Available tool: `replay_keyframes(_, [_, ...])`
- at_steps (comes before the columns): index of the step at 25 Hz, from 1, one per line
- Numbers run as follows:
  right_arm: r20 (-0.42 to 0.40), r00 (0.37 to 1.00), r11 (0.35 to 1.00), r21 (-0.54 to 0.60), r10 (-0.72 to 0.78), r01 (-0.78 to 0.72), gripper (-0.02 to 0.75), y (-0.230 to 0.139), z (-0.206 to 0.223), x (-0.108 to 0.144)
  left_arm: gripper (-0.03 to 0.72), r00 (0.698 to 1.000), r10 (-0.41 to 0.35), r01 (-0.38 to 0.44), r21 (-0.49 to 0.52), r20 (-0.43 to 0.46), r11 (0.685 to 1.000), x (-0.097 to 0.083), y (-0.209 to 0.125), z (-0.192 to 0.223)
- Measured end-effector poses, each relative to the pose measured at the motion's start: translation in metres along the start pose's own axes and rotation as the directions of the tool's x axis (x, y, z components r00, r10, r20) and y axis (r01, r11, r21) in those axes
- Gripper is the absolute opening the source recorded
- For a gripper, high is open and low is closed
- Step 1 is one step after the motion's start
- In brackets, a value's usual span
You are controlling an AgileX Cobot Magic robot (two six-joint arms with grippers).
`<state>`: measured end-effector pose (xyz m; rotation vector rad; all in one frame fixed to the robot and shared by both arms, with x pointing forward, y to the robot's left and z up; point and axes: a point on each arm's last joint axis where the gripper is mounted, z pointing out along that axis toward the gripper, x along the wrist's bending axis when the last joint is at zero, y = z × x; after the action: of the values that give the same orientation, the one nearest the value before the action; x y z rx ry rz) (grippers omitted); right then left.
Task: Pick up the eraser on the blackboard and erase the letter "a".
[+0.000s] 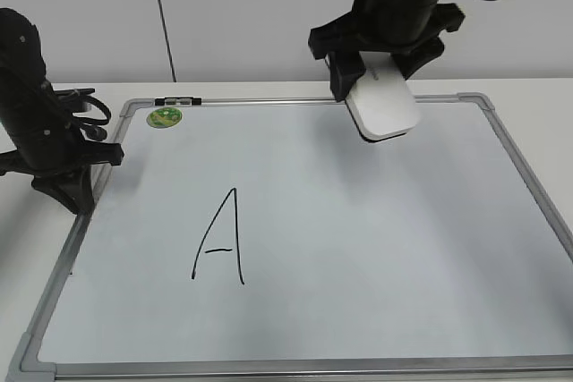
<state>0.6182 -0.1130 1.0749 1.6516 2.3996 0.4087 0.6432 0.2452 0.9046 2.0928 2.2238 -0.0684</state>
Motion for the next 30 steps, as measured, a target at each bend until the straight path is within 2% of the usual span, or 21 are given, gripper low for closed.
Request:
replay_keyframes(6, [0.063, 0.995, 0.997, 0.003, 0.076, -0.076, 0.525, -0.021, -0.016, -0.029, 0.028, 1.000, -0.001, 0.001, 0.000, 0.002, 1.000, 0.000, 0.000, 0.000])
replay_keyframes(12, [0.129, 0.963, 0.971, -0.003, 0.236, -0.238, 0.525, -0.063, -0.025, -0.093, 0.029, 1.000, -0.002, 0.002, 0.000, 0.003, 1.000, 0.000, 0.000, 0.000])
replay_keyframes(16, [0.167, 0.936, 0.948, 0.014, 0.311, -0.318, 0.525, -0.094, -0.026, -0.121, 0.028, 1.000, -0.002, 0.002, 0.000, 0.003, 1.000, 0.000, 0.000, 0.000])
replay_keyframes(24, [0.179, 0.942, 0.942, 0.132, 0.282, -0.307, 0.525, -0.105, 0.009, -0.133, 0.028, 1.000, -0.003, 0.003, 0.001, 0.005, 1.000, 0.000, 0.000, 0.000])
replay_keyframes(30, [0.119, 0.935, 0.904, 0.241, 0.333, -0.352, 0.525, -0.096, 0.039, -0.157, 0.029, 1.000, -0.004, 0.004, 0.001, 0.006, 1.000, -0.001, 0.000, 0.000])
